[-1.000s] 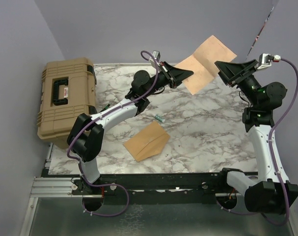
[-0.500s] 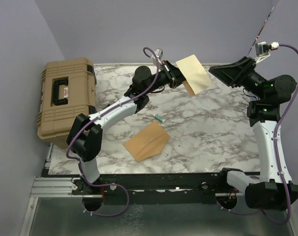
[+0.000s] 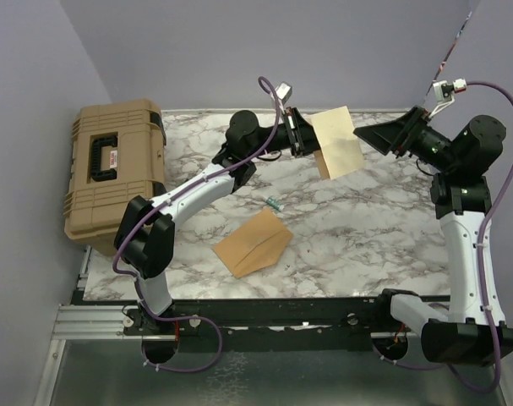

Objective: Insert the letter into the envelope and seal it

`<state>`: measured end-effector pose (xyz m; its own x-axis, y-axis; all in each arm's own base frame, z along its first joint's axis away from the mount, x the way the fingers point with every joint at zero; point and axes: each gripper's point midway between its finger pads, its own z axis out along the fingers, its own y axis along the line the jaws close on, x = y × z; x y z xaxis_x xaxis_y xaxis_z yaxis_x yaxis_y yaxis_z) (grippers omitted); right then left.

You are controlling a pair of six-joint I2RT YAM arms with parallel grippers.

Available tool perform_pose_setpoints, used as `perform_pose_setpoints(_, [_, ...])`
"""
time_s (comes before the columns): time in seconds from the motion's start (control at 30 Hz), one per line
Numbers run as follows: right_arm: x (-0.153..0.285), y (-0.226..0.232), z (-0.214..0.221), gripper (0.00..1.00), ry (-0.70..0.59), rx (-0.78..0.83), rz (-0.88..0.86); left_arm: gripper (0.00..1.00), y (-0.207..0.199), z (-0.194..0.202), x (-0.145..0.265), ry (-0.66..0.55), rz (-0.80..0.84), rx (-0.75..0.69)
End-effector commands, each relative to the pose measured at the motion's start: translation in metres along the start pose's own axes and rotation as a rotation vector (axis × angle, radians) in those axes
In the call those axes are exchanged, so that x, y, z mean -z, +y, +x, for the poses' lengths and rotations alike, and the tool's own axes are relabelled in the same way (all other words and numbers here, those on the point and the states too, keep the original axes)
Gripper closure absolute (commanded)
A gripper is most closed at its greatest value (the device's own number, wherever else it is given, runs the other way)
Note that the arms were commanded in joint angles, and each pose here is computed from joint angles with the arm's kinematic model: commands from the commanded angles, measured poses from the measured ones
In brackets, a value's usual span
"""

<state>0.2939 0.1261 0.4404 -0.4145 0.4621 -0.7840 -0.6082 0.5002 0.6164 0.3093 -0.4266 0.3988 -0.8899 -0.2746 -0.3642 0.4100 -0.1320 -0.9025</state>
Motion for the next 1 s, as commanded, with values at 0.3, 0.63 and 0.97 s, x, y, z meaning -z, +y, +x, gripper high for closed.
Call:
perform_pose_setpoints(0.3, [0.012,0.022,0.044,0.36,0.211,-0.038,-0.218,1.0,-0.087,0.005,0.017,0.145,0.171,-0.164])
perform_pose_setpoints(0.63, [0.015,0.04,0.037,0.63,0.161,-0.031,-0.307,1.0,-0.089,0.003,0.015,0.147,0.178,-0.163])
perform_pose_setpoints(0.97, [0.011,0.041,0.026,1.0,0.112,-0.047,-0.276,0.83,-0.061,-0.032,0.028,0.022,0.091,-0.147])
